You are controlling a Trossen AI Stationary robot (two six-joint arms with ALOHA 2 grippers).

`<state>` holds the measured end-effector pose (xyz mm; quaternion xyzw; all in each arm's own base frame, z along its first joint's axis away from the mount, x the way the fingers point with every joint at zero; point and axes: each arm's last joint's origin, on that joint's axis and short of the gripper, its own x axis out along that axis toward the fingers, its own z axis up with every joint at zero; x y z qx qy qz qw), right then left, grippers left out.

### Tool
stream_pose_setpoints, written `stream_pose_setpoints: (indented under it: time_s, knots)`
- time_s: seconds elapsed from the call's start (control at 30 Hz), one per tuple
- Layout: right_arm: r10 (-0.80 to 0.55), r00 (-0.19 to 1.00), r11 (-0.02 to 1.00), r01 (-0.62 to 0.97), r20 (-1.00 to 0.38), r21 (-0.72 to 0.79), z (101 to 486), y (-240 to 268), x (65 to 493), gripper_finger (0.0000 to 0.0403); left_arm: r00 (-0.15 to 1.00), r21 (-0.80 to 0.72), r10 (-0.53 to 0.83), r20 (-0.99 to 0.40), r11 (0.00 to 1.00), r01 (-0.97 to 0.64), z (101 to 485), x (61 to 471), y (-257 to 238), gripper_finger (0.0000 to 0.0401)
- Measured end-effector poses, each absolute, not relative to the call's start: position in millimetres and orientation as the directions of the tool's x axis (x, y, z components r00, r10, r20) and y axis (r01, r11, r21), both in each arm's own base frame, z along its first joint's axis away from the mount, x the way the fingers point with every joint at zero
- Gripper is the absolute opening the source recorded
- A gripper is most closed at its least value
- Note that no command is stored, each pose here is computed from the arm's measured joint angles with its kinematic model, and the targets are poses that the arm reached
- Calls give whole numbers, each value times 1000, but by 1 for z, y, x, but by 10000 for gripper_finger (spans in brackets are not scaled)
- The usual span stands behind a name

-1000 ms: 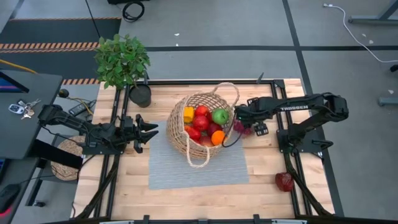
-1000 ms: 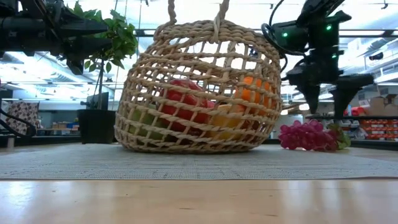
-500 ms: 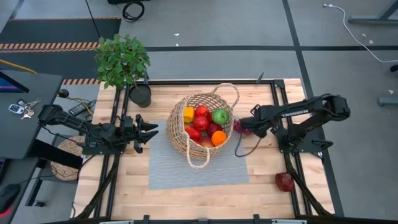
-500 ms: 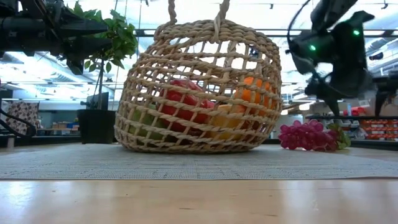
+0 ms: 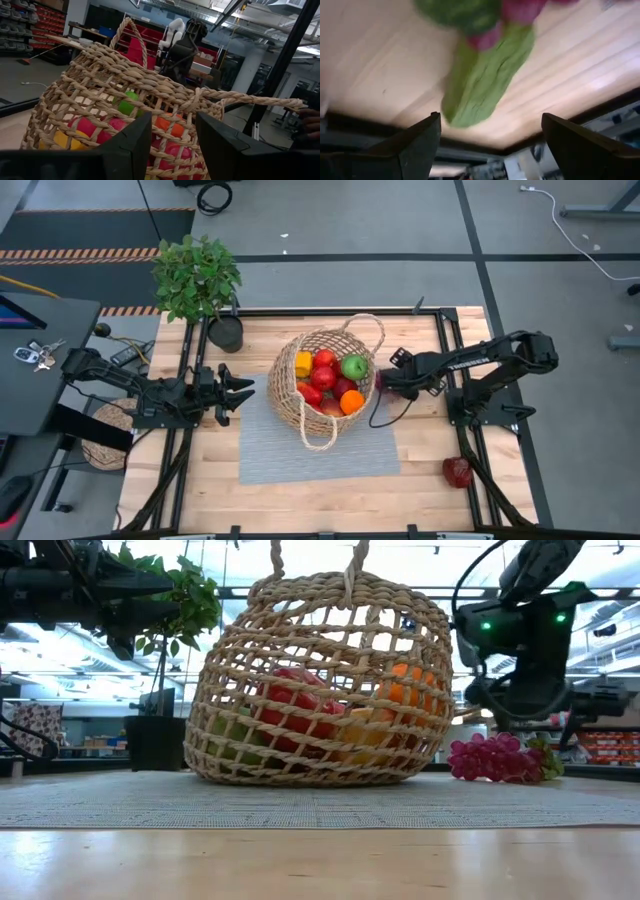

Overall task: Build produce basket
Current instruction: Put the green cucumber into the brown basket

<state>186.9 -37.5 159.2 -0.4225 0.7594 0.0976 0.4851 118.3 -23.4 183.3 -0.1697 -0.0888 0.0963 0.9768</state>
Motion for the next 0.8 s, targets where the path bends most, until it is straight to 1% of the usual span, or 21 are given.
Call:
stream_pose_setpoints:
  time_s: [0.13, 0.33, 0.43, 0.53, 0.67, 0.73, 0.8]
  knots:
    - [-496, -147, 627, -742, -856, -236, 152, -38, 187, 348, 966, -349, 219, 141, 924, -158, 183, 118, -23, 160]
    - [-505, -153, 585, -785, -849, -206, 130, -36, 173, 348, 966, -348, 219, 141, 924, -158, 183, 118, -23, 160]
    - [-534, -101, 556, -790, -840, -259, 122, -37, 173, 348, 966, -349, 219, 141, 924, -158, 183, 118, -23, 160]
    - [-539, -80, 535, -801, -839, -267, 118, -37, 172, 348, 966, -349, 218, 141, 924, -158, 183, 118, -23, 160]
    - [-540, -71, 532, -801, -839, -274, 118, -36, 173, 346, 966, -349, 218, 141, 924, -158, 183, 118, -23, 160]
    - [-542, -70, 530, -802, -838, -275, 118, -36, 173, 340, 966, -348, 218, 141, 924, -158, 183, 118, -23, 160]
    - [-549, -66, 525, -803, -833, -283, 118, -35, 173, 324, 966, -349, 218, 141, 924, -158, 183, 118, -23, 160]
